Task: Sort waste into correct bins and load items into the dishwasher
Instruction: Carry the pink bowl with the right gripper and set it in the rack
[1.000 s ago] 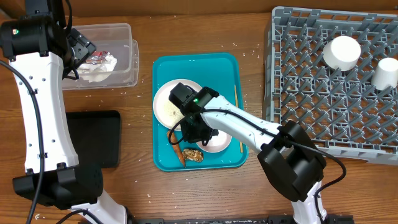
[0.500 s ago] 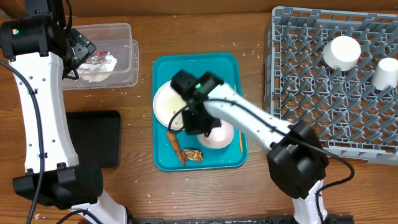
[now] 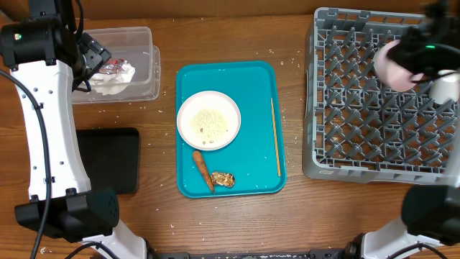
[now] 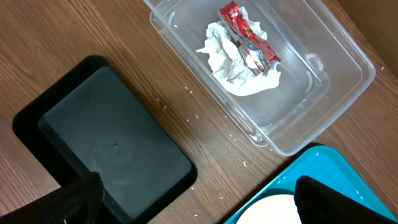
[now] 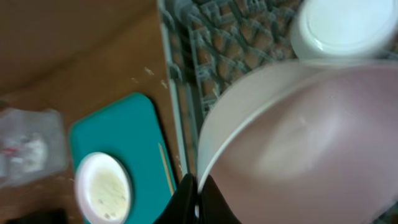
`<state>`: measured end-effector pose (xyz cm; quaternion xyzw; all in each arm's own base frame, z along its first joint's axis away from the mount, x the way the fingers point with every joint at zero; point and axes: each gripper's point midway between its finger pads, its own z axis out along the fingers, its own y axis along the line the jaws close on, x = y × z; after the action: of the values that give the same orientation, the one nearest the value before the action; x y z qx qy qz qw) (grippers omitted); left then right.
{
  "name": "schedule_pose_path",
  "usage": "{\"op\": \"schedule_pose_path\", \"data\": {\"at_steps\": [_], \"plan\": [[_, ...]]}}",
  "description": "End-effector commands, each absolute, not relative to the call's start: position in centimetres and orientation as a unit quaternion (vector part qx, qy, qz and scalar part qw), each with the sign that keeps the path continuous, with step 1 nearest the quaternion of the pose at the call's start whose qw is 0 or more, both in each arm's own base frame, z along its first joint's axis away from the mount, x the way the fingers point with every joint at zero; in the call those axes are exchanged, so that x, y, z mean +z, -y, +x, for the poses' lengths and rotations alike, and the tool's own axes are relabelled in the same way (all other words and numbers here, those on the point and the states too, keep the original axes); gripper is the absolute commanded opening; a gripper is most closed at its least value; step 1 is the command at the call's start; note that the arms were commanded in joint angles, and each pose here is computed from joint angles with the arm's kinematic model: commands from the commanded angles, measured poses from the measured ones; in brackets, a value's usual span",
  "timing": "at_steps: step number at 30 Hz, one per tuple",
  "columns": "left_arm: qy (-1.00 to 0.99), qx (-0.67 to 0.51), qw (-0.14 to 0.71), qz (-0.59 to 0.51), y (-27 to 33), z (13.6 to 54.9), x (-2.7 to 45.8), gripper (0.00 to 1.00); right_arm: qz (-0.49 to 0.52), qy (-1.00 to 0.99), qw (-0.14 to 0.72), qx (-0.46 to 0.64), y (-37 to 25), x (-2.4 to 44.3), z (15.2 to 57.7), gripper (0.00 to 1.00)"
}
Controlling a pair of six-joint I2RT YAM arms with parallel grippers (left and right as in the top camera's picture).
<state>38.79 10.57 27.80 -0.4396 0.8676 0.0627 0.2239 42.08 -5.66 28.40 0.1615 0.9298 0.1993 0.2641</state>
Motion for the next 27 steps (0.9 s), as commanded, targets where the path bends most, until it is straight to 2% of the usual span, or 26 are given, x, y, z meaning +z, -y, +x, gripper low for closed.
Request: {"op": "schedule_pose_path", "data": {"at_steps": [1,5,9,13,16,27], "plan": [[-0.863,0.070,0.226,-0.447,-10.9,38.7,27.9,1.00,0.050,-0.859,0.336,0.383,5.0,30.3,42.3,0.04],[-0.862,0.070,0.226,-0.447,-10.9,38.7,27.9,1.00,0.036,-0.799,0.379,0.466,6.9,28.0,42.4,0.04],[-0.863,0.070,0.226,-0.447,-10.9,38.7,27.9,1.00,0.043,-0.789,0.386,0.476,7.5,24.1,42.3,0.04],[-0.862,0.070,0.226,-0.447,-10.9,38.7,27.9,1.00,0.056,-0.800,0.384,0.457,8.1,21.5,42.3,0.04],[-0.863,0.070,0.226,-0.447,-10.9,38.7,27.9,1.00,0.117,-0.834,0.358,0.403,9.8,18.9,42.6,0.04],[-0.863,0.070,0.226,-0.447,-10.9,38.7,27.9,1.00,0.152,-0.851,0.350,0.361,11.5,17.5,42.6,0.04]]}}
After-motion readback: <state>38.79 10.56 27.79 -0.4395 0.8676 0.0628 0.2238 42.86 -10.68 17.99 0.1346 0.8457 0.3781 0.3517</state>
